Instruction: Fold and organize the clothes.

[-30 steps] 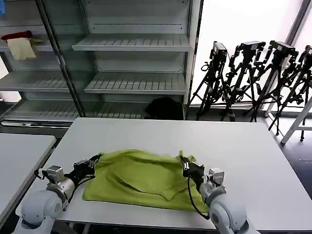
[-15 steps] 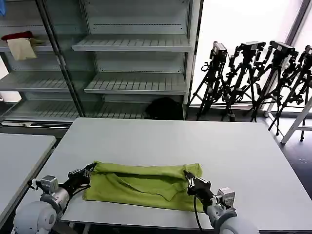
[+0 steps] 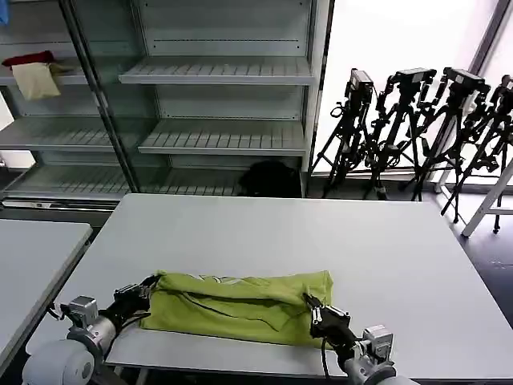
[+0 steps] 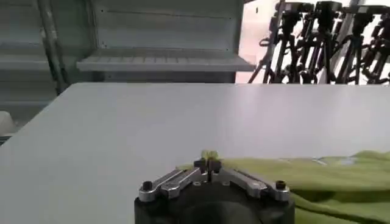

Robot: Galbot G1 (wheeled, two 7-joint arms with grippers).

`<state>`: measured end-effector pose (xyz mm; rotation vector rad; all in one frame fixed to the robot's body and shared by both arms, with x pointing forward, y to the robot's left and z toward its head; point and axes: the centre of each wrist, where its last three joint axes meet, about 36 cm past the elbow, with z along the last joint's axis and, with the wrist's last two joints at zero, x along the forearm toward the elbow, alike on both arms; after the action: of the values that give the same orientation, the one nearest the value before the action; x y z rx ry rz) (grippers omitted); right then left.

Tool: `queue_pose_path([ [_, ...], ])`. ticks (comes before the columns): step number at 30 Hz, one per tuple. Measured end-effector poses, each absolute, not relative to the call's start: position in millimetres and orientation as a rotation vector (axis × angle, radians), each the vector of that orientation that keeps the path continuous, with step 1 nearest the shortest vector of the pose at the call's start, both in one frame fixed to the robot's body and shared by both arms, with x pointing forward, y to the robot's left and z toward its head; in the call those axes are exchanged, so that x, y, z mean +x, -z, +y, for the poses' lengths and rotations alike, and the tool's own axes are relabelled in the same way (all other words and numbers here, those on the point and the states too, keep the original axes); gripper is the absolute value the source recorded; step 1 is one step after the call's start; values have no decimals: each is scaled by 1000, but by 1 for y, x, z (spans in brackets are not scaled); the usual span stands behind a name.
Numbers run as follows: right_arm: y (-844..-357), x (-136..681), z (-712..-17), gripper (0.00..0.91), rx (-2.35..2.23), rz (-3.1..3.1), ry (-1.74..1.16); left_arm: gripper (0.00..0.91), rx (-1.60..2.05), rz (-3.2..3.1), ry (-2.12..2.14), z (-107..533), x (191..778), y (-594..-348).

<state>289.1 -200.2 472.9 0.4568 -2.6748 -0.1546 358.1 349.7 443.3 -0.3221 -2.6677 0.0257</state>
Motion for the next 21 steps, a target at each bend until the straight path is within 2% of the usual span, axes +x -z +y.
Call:
queue_pose_path([
  [21, -444, 293, -205, 907, 224, -2692, -351, 907, -184, -2696, 113, 342, 358, -445],
])
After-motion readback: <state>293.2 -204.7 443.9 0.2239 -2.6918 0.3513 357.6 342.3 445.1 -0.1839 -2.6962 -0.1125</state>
